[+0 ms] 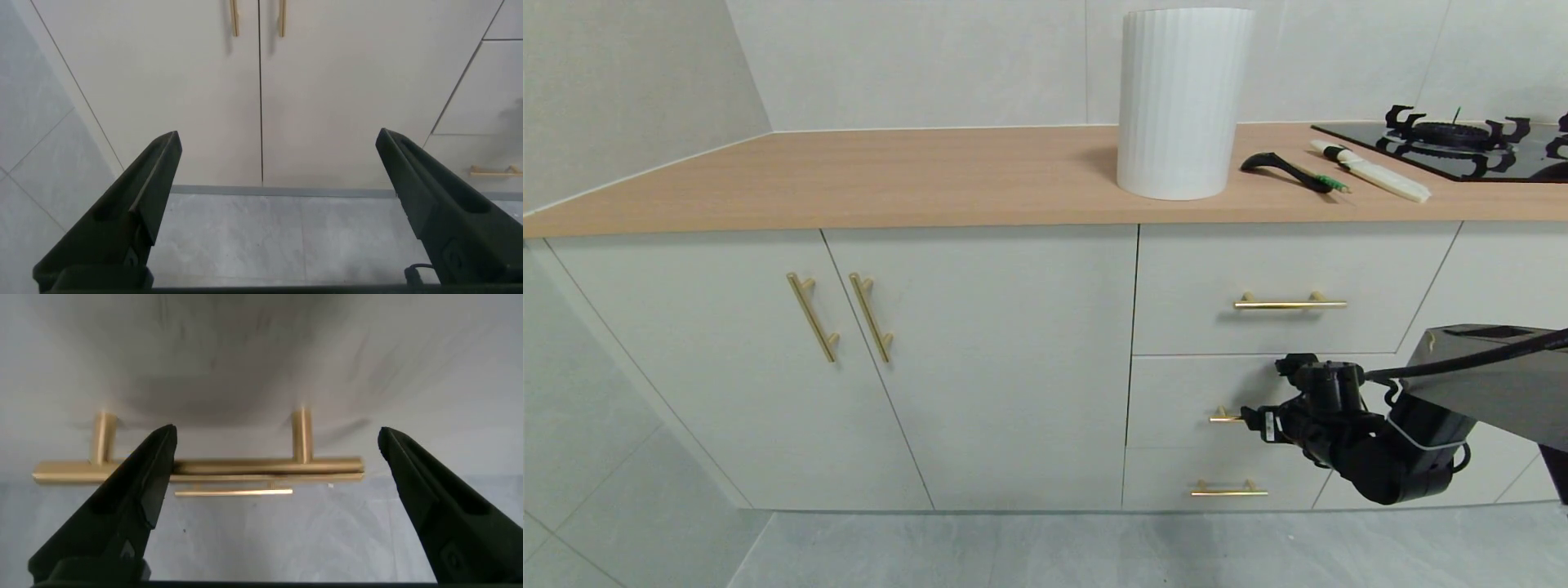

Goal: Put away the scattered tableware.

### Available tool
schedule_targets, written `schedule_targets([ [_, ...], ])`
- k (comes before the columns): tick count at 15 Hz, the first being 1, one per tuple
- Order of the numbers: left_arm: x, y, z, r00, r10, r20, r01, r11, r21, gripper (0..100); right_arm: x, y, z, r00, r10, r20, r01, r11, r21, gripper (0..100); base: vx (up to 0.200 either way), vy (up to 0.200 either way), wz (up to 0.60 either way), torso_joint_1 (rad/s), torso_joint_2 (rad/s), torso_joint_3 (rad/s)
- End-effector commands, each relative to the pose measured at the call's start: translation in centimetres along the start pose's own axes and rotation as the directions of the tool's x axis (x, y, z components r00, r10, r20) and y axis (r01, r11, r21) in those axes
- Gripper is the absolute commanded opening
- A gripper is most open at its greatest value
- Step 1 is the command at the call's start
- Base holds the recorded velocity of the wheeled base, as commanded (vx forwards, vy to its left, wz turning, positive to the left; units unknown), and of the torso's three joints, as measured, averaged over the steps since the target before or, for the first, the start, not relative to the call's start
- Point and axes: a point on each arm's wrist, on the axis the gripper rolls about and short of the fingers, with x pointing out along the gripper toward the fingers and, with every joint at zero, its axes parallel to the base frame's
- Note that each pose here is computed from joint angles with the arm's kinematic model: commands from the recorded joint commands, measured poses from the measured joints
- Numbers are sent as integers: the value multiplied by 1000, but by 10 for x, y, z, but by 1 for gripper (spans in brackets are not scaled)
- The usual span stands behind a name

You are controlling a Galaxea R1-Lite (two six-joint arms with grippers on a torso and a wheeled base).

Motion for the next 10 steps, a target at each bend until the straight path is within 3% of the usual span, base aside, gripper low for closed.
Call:
schedule_targets([
  [1, 0, 0, 0, 1000, 0, -1, 0, 1000, 0, 100, -1, 0, -2, 1000, -1, -17, 1, 1000, -5, 100, 0, 0, 0, 0, 0, 0],
  [10, 0, 0, 0, 1000, 0, -1, 0, 1000, 0, 100, -13, -2, 0, 1000, -2, -24, 1, 1000, -22, 100, 0, 0, 0, 0, 0, 0],
])
